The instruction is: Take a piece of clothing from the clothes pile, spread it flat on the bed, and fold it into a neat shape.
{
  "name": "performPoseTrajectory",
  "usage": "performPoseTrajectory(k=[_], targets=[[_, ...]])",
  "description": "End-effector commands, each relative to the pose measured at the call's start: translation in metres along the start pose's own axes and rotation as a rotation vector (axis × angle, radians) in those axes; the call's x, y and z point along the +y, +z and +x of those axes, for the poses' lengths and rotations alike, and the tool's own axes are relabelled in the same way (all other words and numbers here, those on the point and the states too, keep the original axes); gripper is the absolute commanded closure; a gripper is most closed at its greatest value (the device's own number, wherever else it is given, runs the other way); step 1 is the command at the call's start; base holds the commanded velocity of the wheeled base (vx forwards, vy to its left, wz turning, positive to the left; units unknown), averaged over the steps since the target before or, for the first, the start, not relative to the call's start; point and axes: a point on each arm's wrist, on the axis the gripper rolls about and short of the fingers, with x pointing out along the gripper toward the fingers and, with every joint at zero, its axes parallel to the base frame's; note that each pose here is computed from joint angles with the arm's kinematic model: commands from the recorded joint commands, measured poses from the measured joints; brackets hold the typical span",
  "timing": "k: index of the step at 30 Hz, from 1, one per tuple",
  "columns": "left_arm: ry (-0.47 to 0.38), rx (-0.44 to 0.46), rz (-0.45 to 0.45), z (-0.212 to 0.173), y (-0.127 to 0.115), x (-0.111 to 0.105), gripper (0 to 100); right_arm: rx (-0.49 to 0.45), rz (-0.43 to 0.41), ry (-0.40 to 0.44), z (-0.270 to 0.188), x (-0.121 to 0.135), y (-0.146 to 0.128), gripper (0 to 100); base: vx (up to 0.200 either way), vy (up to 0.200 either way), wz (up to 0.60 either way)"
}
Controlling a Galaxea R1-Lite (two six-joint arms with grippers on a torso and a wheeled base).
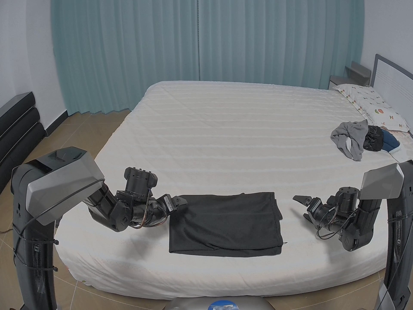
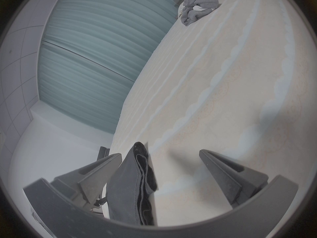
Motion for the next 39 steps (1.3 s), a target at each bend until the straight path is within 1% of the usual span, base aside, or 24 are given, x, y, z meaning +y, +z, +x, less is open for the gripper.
performPoseTrajectory(k=[1, 6, 8, 11, 12, 13, 16, 18, 19, 21, 22, 23, 24, 25, 26, 27, 28, 29, 32, 35, 37, 38, 39], targets=[[0.005, -0.009, -0.012, 0.000, 0.003, 0.003, 0, 0.012, -0.006, 0.000, 0.001, 0.001, -0.004, 0, 0.000, 0.000, 0.00], [0.002, -0.033, -0.011, -0.007, 0.006, -0.002, 0, 0.011, -0.008, -0.005, 0.002, 0.002, -0.004, 0, 0.000, 0.000, 0.00], [0.017, -0.069, -0.020, -0.017, 0.010, -0.007, 0, 0.012, -0.013, -0.003, 0.000, 0.007, -0.007, 0, 0.000, 0.000, 0.00], [0.039, -0.116, -0.037, -0.030, 0.016, -0.006, 0, -0.043, -0.026, -0.032, -0.011, 0.016, -0.006, 0, 0.000, 0.000, 0.00], [0.039, -0.116, -0.037, -0.030, 0.016, -0.006, 0, -0.043, -0.026, -0.032, -0.011, 0.016, -0.006, 0, 0.000, 0.000, 0.00], [0.038, -0.164, -0.044, -0.049, 0.024, -0.012, 0, -0.090, -0.051, -0.030, -0.023, 0.029, 0.000, 0, 0.000, 0.000, 0.00], [0.015, -0.217, -0.043, -0.083, 0.026, -0.021, 0, -0.140, -0.091, -0.029, -0.050, 0.047, 0.006, 0, 0.000, 0.000, 0.00], [-0.008, -0.258, -0.036, -0.108, 0.027, -0.029, 0, -0.177, -0.139, -0.035, -0.069, 0.058, 0.008, 0, 0.000, 0.000, 0.00], [-0.024, -0.300, -0.032, -0.129, 0.028, -0.035, 0, -0.208, -0.193, -0.042, -0.086, 0.066, 0.008, 0, 0.000, 0.000, 0.00], [-0.044, -0.353, -0.029, -0.155, 0.029, -0.041, 0, -0.251, -0.258, -0.039, -0.106, 0.076, 0.010, 0, 0.000, 0.000, 0.00], [-0.057, -0.388, -0.025, -0.173, 0.029, -0.045, 0, -0.286, -0.308, -0.026, -0.122, 0.084, 0.011, 0, 0.000, 0.000, 0.00], [-0.065, -0.411, -0.018, -0.184, 0.028, -0.046, 0, -0.306, -0.334, -0.010, -0.133, 0.089, 0.012, 0, 0.000, 0.000, 0.00], [-0.074, -0.449, 0.004, -0.201, 0.027, -0.048, 0, -0.335, -0.373, 0.008, -0.149, 0.097, 0.013, 0, 0.000, 0.000, 0.00], [-0.075, -0.454, 0.009, -0.203, 0.026, -0.048, 0, -0.338, -0.377, 0.011, -0.151, 0.098, 0.013, 0, 0.000, 0.000, 0.00], [-0.068, -0.505, 0.051, -0.224, 0.023, -0.048, 0, -0.377, -0.425, 0.040, -0.170, 0.108, 0.013, 0, 0.000, 0.000, 0.00], [-0.060, -0.538, 0.083, -0.236, 0.020, -0.047, 0, -0.397, -0.456, 0.049, -0.181, 0.111, 0.012, 0, 0.000, 0.000, 0.00], [-0.058, -0.543, 0.088, -0.237, 0.020, -0.047, 0, -0.401, -0.461, 0.051, -0.182, 0.112, 0.012, 0, 0.000, 0.000, 0.00], [-0.034, -0.601, 0.134, -0.257, 0.016, -0.045, 0, -0.425, -0.513, 0.046, -0.200, 0.115, 0.010, 0, 0.000, 0.000, 0.00], [-0.002, -0.674, 0.184, -0.286, 0.007, -0.042, 0, -0.459, -0.561, 0.038, -0.224, 0.119, 0.009, 0, 0.000, 0.000, 0.00], [0.026, -0.699, 0.217, -0.306, -0.002, -0.037, 0, -0.489, -0.575, 0.041, -0.240, 0.123, 0.008, 0, 0.000, 0.000, 0.00], [0.052, -0.693, 0.255, -0.322, -0.012, -0.032, 0, -0.504, -0.600, 0.032, -0.253, 0.124, 0.006, 0, 0.000, 0.000, 0.00], [0.058, -0.690, 0.261, -0.323, -0.013, -0.031, 0, -0.504, -0.603, 0.031, -0.255, 0.123, 0.005, 0, 0.000, 0.000, 0.00], [0.063, -0.693, 0.283, -0.336, -0.020, -0.027, 0, -0.504, -0.626, 0.037, -0.265, 0.124, 0.003, 0, 0.000, 0.000, 0.00]])
